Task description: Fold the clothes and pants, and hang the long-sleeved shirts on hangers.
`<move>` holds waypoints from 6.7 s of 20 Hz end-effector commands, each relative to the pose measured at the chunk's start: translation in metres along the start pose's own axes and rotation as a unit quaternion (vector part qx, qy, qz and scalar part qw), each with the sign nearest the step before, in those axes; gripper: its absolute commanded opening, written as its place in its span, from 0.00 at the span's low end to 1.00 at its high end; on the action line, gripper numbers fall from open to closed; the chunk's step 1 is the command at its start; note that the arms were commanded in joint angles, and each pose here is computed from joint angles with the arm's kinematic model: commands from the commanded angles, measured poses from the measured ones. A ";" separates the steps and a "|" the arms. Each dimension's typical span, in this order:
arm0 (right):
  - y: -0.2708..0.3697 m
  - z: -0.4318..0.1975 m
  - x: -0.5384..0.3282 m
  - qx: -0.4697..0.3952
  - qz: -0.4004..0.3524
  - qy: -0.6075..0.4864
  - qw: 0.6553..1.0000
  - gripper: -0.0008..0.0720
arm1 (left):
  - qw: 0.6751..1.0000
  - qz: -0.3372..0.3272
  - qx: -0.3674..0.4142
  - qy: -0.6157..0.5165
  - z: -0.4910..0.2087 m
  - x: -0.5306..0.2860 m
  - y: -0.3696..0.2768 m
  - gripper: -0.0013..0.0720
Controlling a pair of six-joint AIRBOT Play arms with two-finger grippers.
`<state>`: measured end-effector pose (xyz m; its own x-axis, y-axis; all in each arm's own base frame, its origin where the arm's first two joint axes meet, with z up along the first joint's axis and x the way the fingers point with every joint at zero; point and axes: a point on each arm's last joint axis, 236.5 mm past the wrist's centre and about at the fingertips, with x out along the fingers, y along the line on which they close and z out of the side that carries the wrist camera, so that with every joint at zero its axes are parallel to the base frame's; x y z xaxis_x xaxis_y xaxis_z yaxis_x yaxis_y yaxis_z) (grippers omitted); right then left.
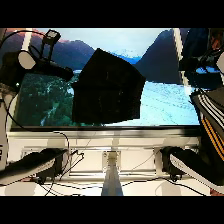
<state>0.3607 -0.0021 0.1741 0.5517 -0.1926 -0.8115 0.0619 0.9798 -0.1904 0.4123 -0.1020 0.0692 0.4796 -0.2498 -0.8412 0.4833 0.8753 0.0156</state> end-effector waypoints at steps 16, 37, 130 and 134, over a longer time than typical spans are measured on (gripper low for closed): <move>0.004 0.007 0.000 -0.001 0.008 -0.014 1.000 0.04 | 1.000 -0.012 -0.008 -0.005 0.003 0.000 -0.005 0.97; 0.209 -0.241 0.130 0.190 0.421 0.285 0.840 0.71 | 0.956 -0.049 -0.257 0.132 -0.172 -0.031 0.042 0.68; 0.226 -0.147 0.149 0.048 0.574 0.294 0.763 0.87 | 0.975 -0.172 -0.142 0.001 -0.091 0.070 -0.185 0.97; 0.286 -0.170 0.118 -0.046 0.600 0.295 0.742 0.71 | 0.976 -0.161 -0.144 -0.019 -0.083 0.071 -0.179 0.96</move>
<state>0.3181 0.2005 -0.0777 -0.2467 0.7897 -0.5618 -0.1557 0.5398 0.8272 0.2859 -0.2440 -0.0424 0.3088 -0.5507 -0.7755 0.3910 0.8168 -0.4243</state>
